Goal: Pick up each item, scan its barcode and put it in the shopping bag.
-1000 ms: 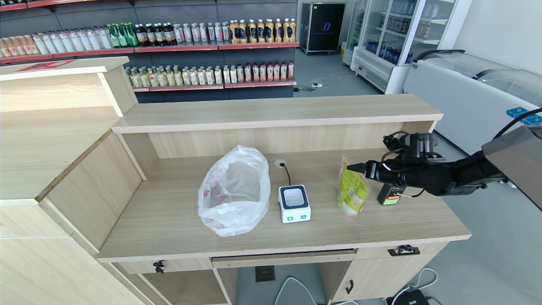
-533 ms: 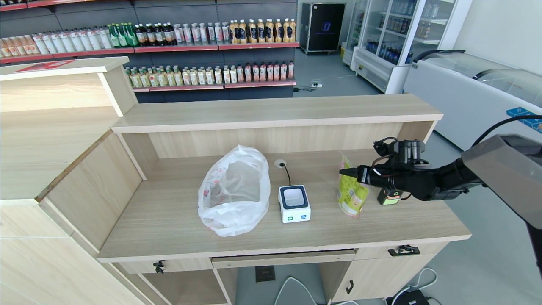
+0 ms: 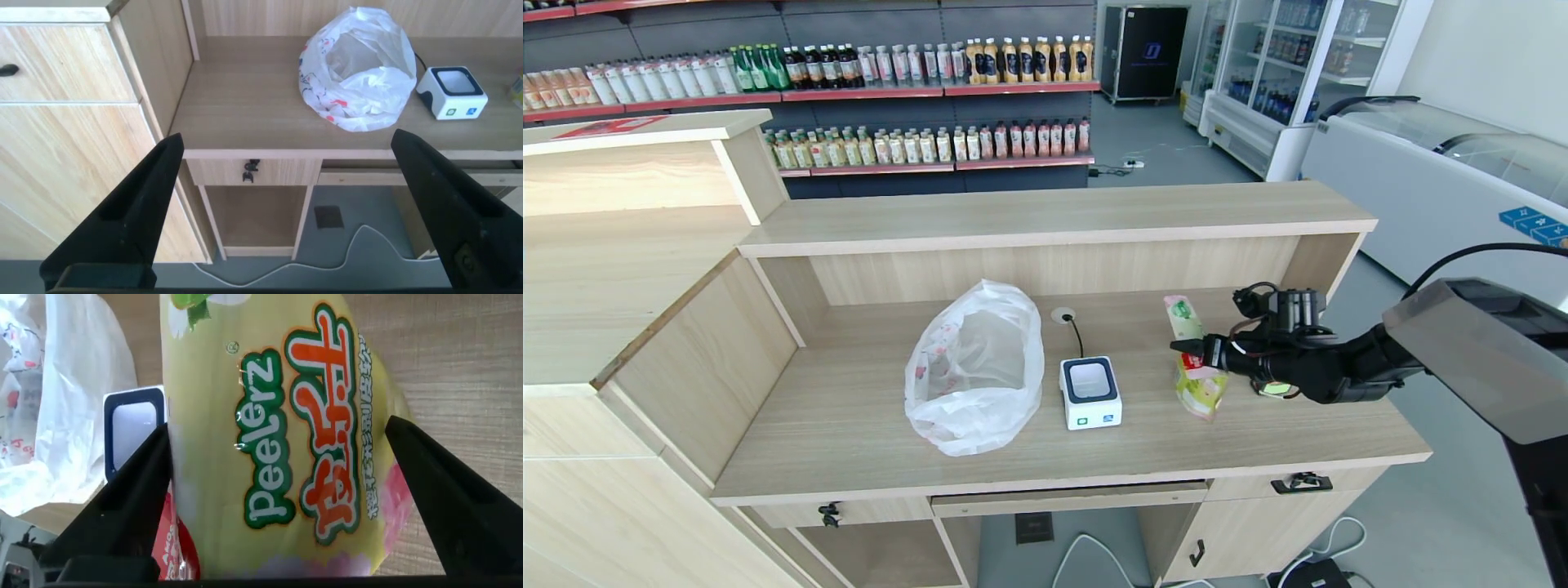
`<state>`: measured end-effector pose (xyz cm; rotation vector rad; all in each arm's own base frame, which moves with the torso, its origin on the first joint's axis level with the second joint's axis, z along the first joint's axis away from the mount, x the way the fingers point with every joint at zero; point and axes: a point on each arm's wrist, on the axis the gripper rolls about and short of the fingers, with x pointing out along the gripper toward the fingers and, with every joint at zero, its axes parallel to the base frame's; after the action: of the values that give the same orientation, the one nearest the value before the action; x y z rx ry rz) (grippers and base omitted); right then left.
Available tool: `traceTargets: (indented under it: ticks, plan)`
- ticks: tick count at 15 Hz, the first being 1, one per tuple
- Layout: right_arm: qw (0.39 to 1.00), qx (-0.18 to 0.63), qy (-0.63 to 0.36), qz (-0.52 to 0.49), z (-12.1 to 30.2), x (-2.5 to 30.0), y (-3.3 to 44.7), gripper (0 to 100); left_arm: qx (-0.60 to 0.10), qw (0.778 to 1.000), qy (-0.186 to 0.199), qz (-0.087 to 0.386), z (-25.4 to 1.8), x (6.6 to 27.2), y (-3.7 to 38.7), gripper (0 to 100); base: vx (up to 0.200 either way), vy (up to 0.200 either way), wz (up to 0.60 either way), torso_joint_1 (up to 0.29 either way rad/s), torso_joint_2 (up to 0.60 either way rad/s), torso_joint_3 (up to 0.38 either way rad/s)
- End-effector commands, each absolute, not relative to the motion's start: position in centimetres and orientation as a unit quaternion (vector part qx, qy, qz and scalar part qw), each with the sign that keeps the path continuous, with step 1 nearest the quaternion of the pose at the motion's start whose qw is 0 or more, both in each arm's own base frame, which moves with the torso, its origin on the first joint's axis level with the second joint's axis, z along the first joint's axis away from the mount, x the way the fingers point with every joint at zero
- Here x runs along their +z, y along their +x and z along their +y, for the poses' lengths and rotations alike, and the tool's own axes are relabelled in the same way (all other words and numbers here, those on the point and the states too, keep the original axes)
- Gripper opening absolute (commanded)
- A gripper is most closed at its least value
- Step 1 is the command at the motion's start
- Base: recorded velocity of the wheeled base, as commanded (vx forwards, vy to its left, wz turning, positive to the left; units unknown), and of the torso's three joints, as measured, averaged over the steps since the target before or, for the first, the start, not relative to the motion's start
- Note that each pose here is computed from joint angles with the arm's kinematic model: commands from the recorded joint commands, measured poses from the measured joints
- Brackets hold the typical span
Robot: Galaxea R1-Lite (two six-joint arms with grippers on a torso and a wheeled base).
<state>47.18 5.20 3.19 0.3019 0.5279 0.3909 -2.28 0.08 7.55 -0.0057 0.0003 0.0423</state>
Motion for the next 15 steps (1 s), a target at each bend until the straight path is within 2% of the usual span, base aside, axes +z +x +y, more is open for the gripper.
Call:
traceTargets:
  ticks: [1,6,7,13,15]
  plan:
    - [0.933,0.194,0.148,0.264,5.5,2.3,47.3,100,0.021,1.000,-0.003,0.000,0.1,7.5,-2.3,100,0.000,0.000,0.00,0.000,0.00,0.000]
    - [0.933,0.204,0.149,0.256,5.5,1.3,47.6,100,0.021,1.000,-0.003,0.000,0.1,7.5,-2.3,100,0.000,0.000,0.00,0.000,0.00,0.000]
    - [0.933,0.203,0.149,0.258,5.4,1.0,47.3,0,0.021,1.000,-0.003,0.000,0.1,7.5,-2.3,100,0.000,0.000,0.00,0.000,0.00,0.000]
    - [0.934,0.193,0.140,0.267,4.6,0.8,46.6,0,0.021,1.000,-0.003,0.000,0.1,7.5,-2.3,100,0.000,0.000,0.00,0.000,0.00,0.000]
    - [0.941,0.196,0.118,0.248,4.3,2.2,46.0,0,0.021,1.000,-0.003,0.000,0.1,7.5,-2.3,100,0.000,0.000,0.00,0.000,0.00,0.000]
